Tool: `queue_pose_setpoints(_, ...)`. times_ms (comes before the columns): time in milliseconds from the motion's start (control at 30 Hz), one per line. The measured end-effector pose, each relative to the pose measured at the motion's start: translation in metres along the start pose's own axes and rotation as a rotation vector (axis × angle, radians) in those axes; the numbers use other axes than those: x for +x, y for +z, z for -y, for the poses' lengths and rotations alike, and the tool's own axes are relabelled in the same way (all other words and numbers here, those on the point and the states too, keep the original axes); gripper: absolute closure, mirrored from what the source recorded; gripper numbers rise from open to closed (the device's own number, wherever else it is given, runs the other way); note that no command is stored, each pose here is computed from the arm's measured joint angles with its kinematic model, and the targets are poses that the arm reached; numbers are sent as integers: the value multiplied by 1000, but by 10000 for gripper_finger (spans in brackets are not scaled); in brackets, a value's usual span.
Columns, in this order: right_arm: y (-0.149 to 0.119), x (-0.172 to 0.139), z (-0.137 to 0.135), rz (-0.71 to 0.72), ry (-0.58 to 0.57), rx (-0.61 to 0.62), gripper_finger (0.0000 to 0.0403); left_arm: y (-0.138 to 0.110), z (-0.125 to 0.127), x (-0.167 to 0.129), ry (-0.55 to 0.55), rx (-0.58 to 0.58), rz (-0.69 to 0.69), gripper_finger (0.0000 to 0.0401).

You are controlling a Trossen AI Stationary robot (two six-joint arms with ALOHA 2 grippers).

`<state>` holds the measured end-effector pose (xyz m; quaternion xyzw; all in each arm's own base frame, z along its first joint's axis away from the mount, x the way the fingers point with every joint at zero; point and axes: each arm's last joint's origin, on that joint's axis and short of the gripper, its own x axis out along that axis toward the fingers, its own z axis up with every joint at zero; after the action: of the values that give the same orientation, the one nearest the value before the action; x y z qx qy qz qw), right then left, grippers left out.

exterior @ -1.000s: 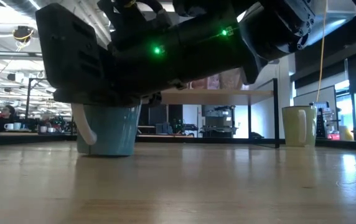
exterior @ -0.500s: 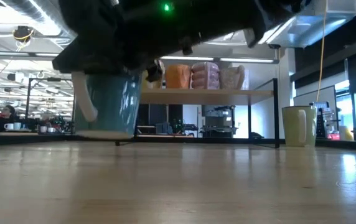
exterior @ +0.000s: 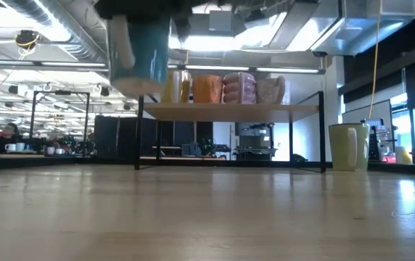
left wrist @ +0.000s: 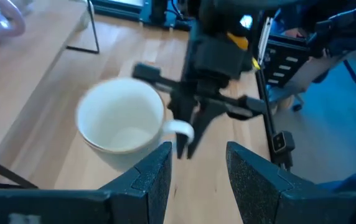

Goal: Place coffee mugs
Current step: Put the white and green mug on the shelf

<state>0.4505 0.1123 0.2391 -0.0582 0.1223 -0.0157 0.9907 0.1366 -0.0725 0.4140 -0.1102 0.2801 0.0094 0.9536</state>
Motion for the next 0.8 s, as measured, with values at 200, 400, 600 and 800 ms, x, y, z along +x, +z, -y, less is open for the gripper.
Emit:
queue_pose_setpoints(200,23,-8,50,34,38,-16,397,1,-4,-7,20,18,35,254)
queue_pose_setpoints(400,24,-6,98,38,47,-31,397,1,-4,-5,29,44,35,254)
queue_pose_setpoints(600,17,-4,140,11,21,-19,397,1,-4,-6,43,44,44,254)
queue_pose_setpoints(800,12,-5,173,7,20,-1,397,1,-4,-5,46,43,46,254)
